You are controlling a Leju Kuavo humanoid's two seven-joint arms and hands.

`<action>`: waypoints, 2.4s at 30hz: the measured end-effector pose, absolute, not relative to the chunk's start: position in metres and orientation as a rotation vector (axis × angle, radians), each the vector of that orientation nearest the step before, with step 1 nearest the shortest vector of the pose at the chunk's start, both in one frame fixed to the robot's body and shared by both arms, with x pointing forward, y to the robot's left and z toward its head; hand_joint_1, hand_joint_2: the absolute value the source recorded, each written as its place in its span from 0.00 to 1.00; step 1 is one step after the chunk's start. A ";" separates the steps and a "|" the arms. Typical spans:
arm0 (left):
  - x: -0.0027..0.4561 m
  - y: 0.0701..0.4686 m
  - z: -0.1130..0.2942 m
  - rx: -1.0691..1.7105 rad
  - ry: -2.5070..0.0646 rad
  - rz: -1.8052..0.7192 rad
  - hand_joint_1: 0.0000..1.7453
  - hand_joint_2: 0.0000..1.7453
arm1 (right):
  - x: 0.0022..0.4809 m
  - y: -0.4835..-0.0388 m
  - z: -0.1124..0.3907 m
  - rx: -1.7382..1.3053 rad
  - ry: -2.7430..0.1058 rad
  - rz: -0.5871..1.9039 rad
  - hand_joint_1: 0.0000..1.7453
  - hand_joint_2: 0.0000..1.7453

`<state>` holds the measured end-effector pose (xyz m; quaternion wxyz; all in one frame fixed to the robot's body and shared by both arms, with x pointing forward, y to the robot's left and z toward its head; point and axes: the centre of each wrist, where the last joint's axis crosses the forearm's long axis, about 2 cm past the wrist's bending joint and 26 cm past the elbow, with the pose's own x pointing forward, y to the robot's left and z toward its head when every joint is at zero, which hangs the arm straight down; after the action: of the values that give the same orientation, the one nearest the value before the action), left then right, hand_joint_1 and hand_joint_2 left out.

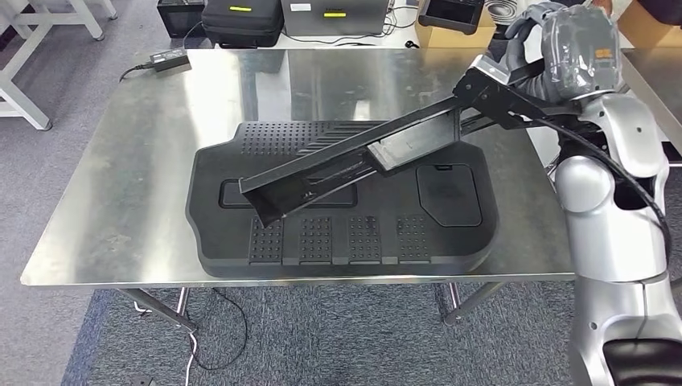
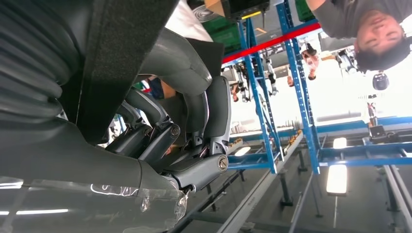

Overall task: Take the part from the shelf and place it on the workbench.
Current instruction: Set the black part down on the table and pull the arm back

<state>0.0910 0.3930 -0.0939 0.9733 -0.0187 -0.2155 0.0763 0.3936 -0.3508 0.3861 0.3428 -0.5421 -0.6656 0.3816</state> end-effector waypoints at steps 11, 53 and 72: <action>0.090 0.393 -0.094 -0.027 -0.431 0.158 0.00 1.00 | 0.394 -0.346 0.385 -1.390 -1.749 0.994 1.00 1.00; 0.139 0.401 -0.080 -0.051 -0.517 0.086 0.00 1.00 | 0.496 -0.208 0.373 -1.135 -1.875 0.838 1.00 1.00; 0.136 0.405 -0.080 -0.045 -0.513 0.083 0.00 1.00 | 0.485 -0.154 0.352 -1.263 -1.816 1.188 1.00 1.00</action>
<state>0.1363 0.4054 -0.0795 0.9662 -0.0221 -0.2536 0.0408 0.4853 -0.1539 0.3515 0.3103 -0.4783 -0.6874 0.4499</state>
